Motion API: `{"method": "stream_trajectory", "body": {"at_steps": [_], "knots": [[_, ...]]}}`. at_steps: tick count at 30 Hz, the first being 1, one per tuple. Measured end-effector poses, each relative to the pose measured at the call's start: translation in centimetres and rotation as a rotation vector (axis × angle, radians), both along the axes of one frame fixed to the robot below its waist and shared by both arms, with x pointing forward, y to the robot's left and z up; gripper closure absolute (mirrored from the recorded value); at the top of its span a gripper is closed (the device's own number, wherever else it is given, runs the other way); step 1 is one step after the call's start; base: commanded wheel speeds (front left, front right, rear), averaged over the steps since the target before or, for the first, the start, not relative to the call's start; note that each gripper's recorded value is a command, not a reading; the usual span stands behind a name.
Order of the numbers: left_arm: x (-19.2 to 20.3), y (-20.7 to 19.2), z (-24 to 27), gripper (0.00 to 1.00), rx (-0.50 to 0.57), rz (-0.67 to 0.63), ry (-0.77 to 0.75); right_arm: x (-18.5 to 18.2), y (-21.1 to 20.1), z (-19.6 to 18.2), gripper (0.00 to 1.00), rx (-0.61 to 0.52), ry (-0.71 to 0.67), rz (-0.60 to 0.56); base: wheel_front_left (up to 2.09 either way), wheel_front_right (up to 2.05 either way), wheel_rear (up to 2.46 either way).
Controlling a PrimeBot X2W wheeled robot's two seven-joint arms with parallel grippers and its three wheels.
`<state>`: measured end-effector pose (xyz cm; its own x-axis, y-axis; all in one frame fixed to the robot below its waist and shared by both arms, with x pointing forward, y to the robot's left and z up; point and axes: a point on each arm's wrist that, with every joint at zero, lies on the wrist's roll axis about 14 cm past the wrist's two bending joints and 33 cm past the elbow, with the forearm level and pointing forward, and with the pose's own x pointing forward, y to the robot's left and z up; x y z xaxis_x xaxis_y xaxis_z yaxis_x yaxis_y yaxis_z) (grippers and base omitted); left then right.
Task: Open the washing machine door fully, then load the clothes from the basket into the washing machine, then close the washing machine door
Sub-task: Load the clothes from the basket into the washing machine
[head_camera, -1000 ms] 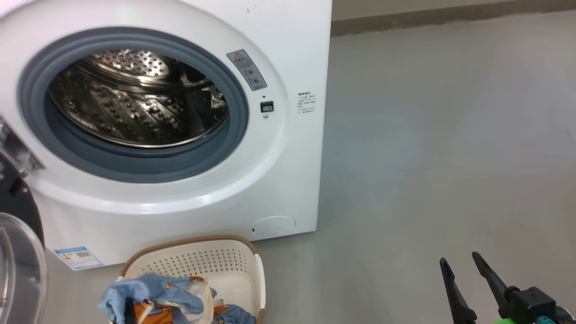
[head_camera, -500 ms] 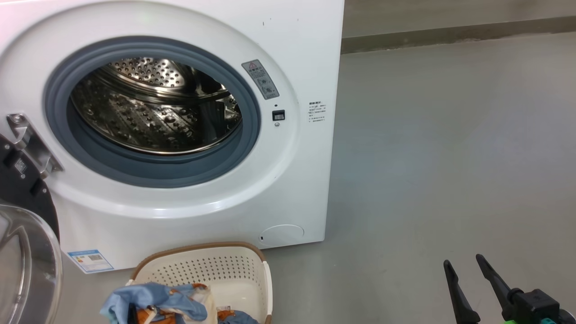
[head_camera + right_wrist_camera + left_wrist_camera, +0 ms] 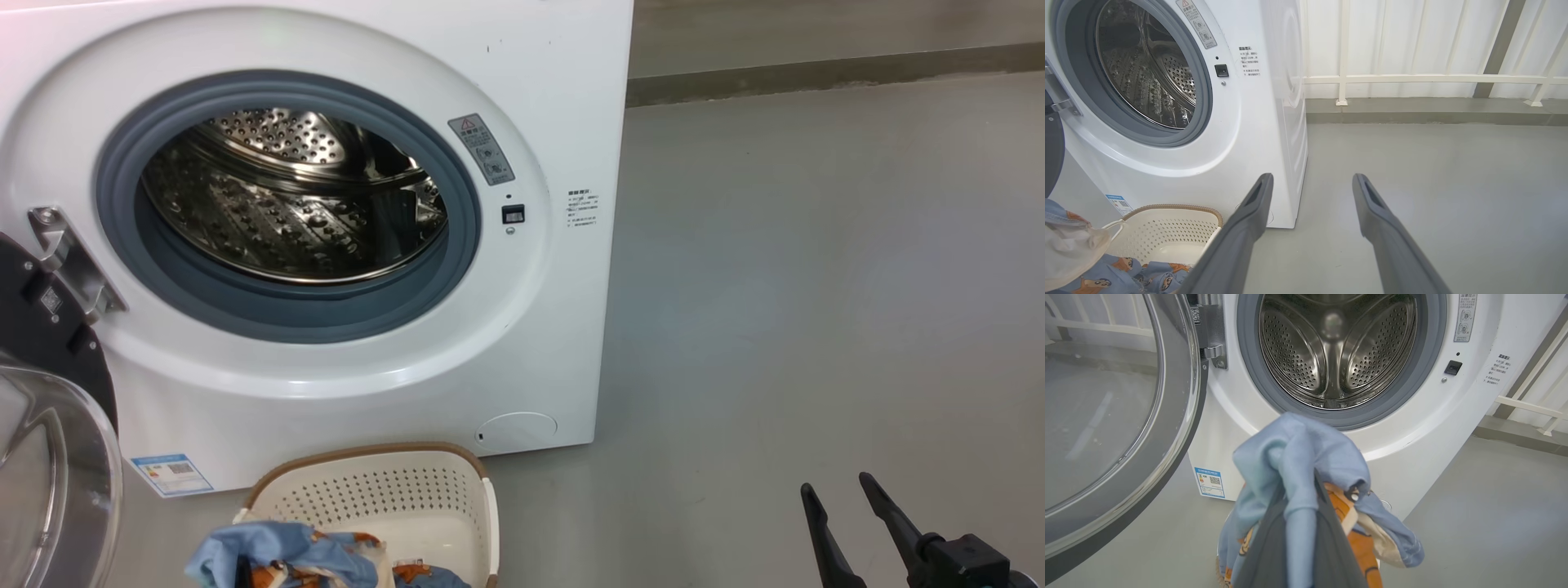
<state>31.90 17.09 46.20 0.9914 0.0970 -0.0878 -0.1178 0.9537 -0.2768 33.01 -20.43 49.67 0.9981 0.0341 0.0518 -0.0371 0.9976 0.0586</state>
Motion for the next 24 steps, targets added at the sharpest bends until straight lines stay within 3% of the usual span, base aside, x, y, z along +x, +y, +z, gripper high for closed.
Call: {"method": "stream_trajectory", "body": {"at_steps": [12, 24], "knots": [[0.2, -0.4, -0.5, 1.0, 0.0, -0.013, 0.019, 0.1, 0.4, -0.6, 0.0, 0.005, 0.02, 0.009, 0.0, 0.0, 0.0], [4.2, -2.9, 0.3, 1.0, 0.014, -0.091, -0.005, -0.9, -1.1, -1.4, 0.0, 0.032, 0.045, -0.066, 0.0, 0.0, 0.0]]}}
